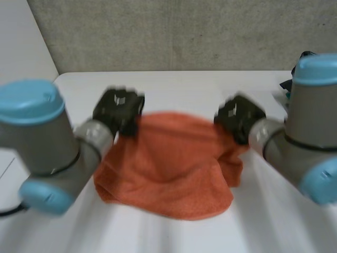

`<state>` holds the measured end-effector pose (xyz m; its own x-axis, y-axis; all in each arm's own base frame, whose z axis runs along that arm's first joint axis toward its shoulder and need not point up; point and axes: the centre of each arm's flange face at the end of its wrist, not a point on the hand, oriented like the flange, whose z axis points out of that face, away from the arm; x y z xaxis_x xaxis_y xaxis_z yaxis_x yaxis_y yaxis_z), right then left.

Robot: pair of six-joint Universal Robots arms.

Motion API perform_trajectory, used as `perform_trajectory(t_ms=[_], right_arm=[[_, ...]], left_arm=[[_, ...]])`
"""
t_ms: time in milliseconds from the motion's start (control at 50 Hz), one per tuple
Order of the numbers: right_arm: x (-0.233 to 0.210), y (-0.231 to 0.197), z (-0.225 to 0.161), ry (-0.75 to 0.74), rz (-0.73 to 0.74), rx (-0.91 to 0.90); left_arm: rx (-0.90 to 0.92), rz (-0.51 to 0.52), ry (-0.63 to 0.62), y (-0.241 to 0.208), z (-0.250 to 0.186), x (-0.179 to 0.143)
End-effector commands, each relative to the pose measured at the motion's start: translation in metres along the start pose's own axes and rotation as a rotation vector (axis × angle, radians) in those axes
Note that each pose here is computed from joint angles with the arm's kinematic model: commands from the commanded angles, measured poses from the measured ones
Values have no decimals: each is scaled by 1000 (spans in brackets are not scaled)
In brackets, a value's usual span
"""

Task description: Fold the laundry.

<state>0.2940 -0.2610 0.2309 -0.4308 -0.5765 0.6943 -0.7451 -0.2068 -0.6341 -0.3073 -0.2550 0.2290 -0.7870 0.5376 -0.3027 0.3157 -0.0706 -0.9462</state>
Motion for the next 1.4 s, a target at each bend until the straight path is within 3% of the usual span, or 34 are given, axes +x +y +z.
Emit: perform_trajectory(t_ms=[20,100,160,460,660,740,960,1100,1400], right_arm=[[110,-76,32,676,1,388],[143,-106,13,923,-5,603],[141,-107,8,924,-13,618],[17,-4,46,349,41,181],[-43,49,45,134,113,-13],[-54,58,36,83,113,-61],[-68,57,6,9,116,-53],[-76,59,1,-28,118,-46],[-79,63,-2,-40,120,-55]], left_arm=[[490,204,-330,-114,66,-46],[645,239,-463,-145,64,-58],[652,233,-476,-140,63,-58],[246,264,-242,-3,40,3],[-222,310,-150,89,-7,31],[-260,313,-133,79,-34,29],[-123,241,-124,14,-69,17],[-76,224,-7,-2,-51,12],[-259,227,107,60,30,14]])
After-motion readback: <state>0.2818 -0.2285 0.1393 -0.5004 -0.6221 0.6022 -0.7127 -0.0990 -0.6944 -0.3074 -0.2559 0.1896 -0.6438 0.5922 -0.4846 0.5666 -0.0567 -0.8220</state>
